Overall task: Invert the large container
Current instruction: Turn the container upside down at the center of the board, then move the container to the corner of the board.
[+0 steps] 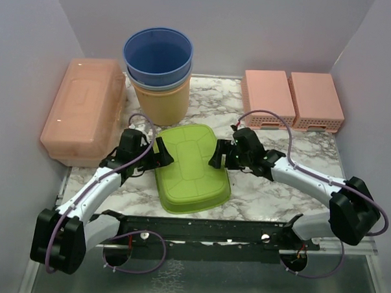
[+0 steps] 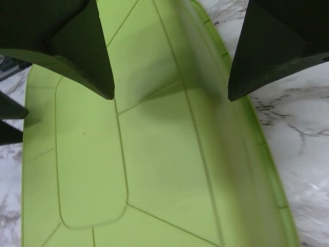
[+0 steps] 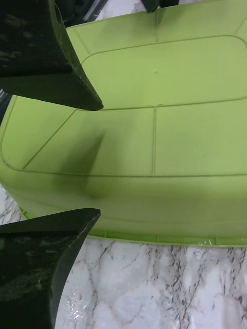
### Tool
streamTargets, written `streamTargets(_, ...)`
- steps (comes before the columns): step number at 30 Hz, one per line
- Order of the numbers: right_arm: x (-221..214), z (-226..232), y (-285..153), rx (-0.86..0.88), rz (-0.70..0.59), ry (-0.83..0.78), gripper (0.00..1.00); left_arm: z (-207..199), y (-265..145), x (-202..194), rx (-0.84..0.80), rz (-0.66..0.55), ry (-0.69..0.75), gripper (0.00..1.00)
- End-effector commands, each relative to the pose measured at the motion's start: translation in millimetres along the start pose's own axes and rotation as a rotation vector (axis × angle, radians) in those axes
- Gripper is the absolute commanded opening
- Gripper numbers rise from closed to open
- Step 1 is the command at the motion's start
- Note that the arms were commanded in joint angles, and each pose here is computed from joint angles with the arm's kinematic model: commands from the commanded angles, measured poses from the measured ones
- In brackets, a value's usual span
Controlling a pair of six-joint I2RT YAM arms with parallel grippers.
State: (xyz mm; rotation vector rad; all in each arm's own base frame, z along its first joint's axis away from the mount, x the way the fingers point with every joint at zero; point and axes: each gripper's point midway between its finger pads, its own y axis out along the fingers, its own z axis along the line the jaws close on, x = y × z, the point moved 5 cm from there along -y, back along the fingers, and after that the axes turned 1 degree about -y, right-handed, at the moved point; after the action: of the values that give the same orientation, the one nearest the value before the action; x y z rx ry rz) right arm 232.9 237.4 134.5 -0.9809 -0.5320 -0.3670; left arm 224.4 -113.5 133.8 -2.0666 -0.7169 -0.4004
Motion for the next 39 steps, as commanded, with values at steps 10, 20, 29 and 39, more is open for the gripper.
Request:
streamTargets(10,-0.6,-43.2,-50.1,-0.203,-0.222,0.097,0.82,-42.8,52.7,-24.8,0.086,0.076,0.174,0.78)
streamTargets(20,-7.4,-74.7,-25.0,-0.286,-0.067,0.136,0.83,-51.3,72.9,-46.0,0.127,0.129,0.272,0.7)
streamTargets(29,-10.7,-93.3,-71.3,-0.403,-0.242,0.248,0.83,-96.7,84.1,-67.4,0.002,0.14,0.317,0.7)
streamTargets(39,31.4,-78.7,-134.7,-0.428,-0.403,0.162,0.85,-146.7,97.3,-91.4,-0.05,0.121,0.291,0.72)
